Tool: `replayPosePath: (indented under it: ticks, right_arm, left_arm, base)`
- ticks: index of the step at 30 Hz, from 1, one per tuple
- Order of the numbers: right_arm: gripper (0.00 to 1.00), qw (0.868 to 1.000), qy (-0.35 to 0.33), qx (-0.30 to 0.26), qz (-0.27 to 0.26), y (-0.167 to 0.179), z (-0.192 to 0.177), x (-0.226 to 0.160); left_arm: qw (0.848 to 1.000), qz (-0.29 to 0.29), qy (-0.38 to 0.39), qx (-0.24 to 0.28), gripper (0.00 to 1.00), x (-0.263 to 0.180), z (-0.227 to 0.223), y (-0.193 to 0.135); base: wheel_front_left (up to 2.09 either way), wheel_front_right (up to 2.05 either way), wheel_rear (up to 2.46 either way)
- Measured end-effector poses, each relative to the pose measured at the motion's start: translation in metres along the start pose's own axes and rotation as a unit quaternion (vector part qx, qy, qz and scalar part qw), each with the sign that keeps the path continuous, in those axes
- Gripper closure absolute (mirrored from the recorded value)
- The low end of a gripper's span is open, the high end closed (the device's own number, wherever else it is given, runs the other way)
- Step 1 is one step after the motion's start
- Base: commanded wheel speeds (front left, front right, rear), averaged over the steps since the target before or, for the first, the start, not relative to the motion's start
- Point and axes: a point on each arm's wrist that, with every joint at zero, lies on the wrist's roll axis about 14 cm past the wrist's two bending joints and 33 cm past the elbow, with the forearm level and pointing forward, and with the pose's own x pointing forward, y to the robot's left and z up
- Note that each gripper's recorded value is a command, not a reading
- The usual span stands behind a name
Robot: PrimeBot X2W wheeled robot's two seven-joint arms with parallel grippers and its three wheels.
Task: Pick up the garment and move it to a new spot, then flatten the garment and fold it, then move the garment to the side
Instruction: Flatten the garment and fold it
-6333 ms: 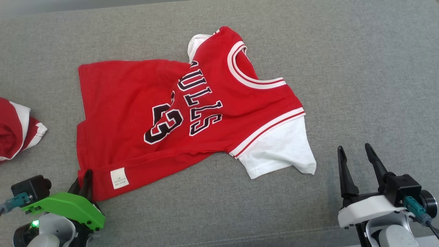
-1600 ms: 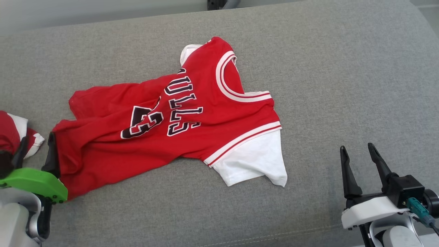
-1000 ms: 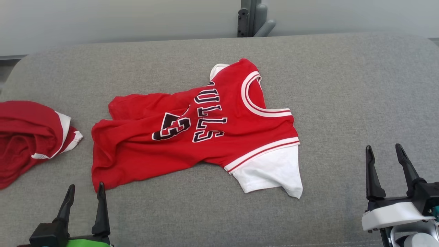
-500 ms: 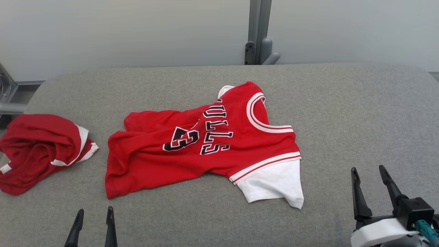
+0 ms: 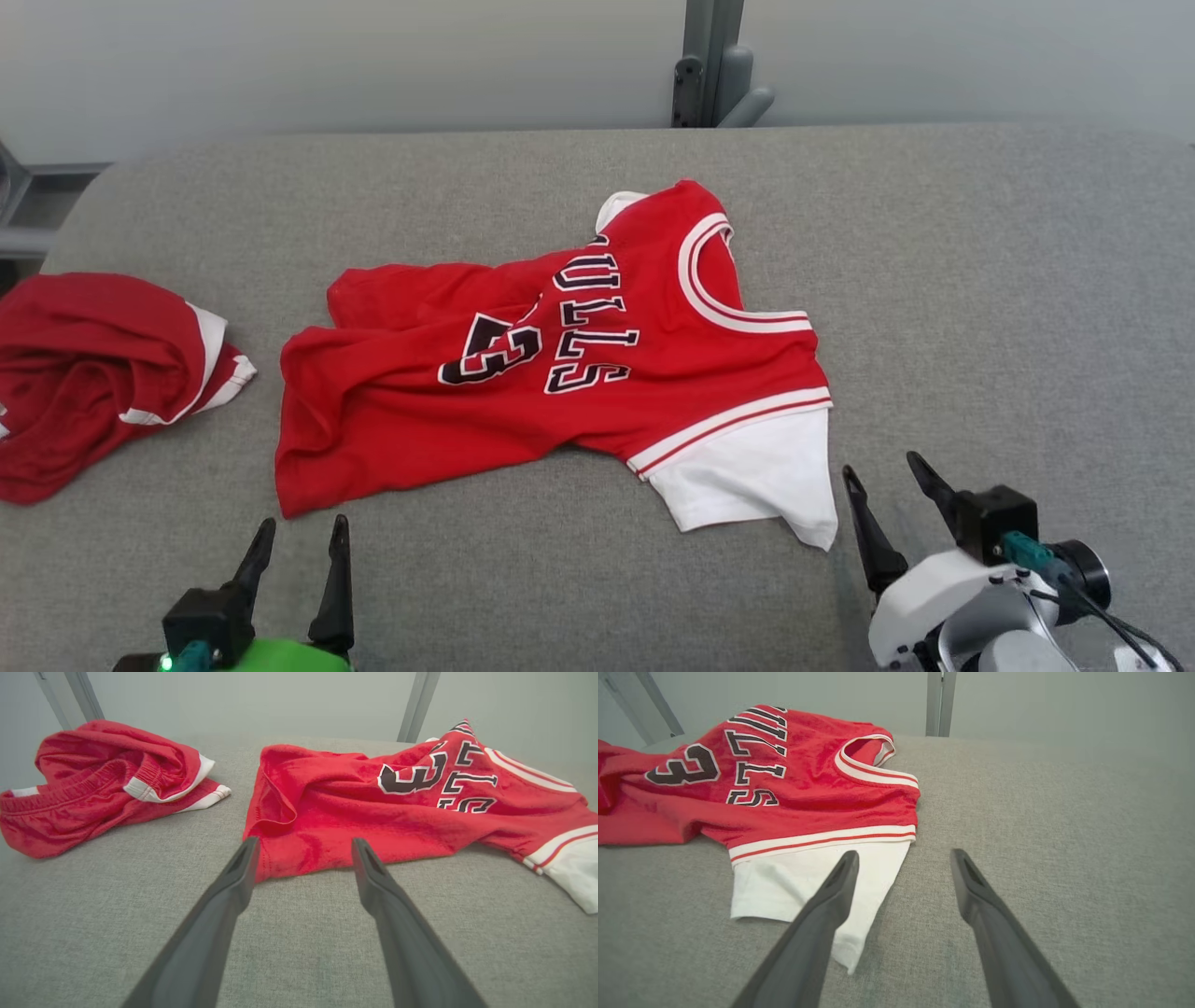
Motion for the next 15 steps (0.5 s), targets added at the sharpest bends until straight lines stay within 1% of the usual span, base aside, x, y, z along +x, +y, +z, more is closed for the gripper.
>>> replayPosePath:
  ticks: [3, 7, 11, 15]
  right_arm:
    - [0.00, 0.998, 0.057, 0.007, 0.011, 0.005, -0.019, 0.014]
    - [0.00, 0.990, 0.134, 0.017, 0.027, 0.013, -0.048, 0.023]
    - [0.00, 0.983, 0.176, 0.032, 0.038, 0.021, -0.068, 0.026]
    - [0.00, 0.980, 0.188, 0.044, 0.050, 0.028, -0.075, 0.033]
  left_arm:
    - [0.999, -0.003, 0.045, -0.005, 0.00, 0.017, -0.017, 0.002]
    - [0.996, 0.004, 0.089, -0.002, 0.00, 0.037, -0.034, 0.012]
    - [0.992, 0.011, 0.124, -0.007, 0.00, 0.045, -0.050, 0.018]
    - [0.991, 0.021, 0.134, -0.008, 0.00, 0.051, -0.057, 0.028]
  base:
    - [0.00, 0.00, 0.00]
    - [0.00, 0.00, 0.00]
    - [0.00, 0.00, 0.00]
    - [0.00, 0.00, 0.00]
